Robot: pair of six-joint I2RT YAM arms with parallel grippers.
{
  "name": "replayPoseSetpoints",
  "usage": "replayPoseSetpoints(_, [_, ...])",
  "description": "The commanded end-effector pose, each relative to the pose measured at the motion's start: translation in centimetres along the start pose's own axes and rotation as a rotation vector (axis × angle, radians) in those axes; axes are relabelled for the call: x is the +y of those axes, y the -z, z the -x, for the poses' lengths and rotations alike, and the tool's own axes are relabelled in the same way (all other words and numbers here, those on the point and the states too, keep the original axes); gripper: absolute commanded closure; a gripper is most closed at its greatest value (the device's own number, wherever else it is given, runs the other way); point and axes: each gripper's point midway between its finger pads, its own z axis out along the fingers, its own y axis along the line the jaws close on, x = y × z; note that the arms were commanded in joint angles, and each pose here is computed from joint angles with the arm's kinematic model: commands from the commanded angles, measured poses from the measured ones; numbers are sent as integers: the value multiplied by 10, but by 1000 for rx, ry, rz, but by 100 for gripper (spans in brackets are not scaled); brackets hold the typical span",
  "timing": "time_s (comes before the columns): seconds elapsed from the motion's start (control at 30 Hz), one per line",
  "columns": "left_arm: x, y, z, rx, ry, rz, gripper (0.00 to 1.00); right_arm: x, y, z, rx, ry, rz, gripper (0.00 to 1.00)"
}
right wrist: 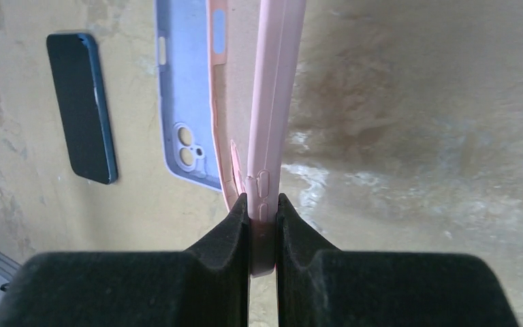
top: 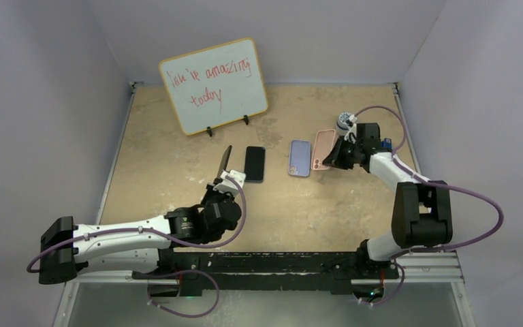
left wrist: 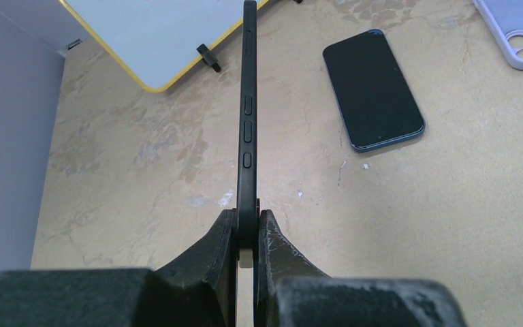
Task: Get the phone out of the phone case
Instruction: Place the phone case at the center of the board.
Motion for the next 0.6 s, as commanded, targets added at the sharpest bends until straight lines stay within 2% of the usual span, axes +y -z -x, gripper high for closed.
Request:
replayPoseSetpoints(0.0, [6, -2, 13, -31, 74, 42, 100, -4, 8, 6, 56, 10, 52, 100])
replayPoseSetpoints(0.2, [7, -3, 11, -27, 67, 51, 100, -16, -10, -2, 153, -28, 104, 100])
replayPoseSetpoints(0.57, [8, -4, 11, -24, 63, 57, 100, -18, -24, -2, 193, 0, 146, 98])
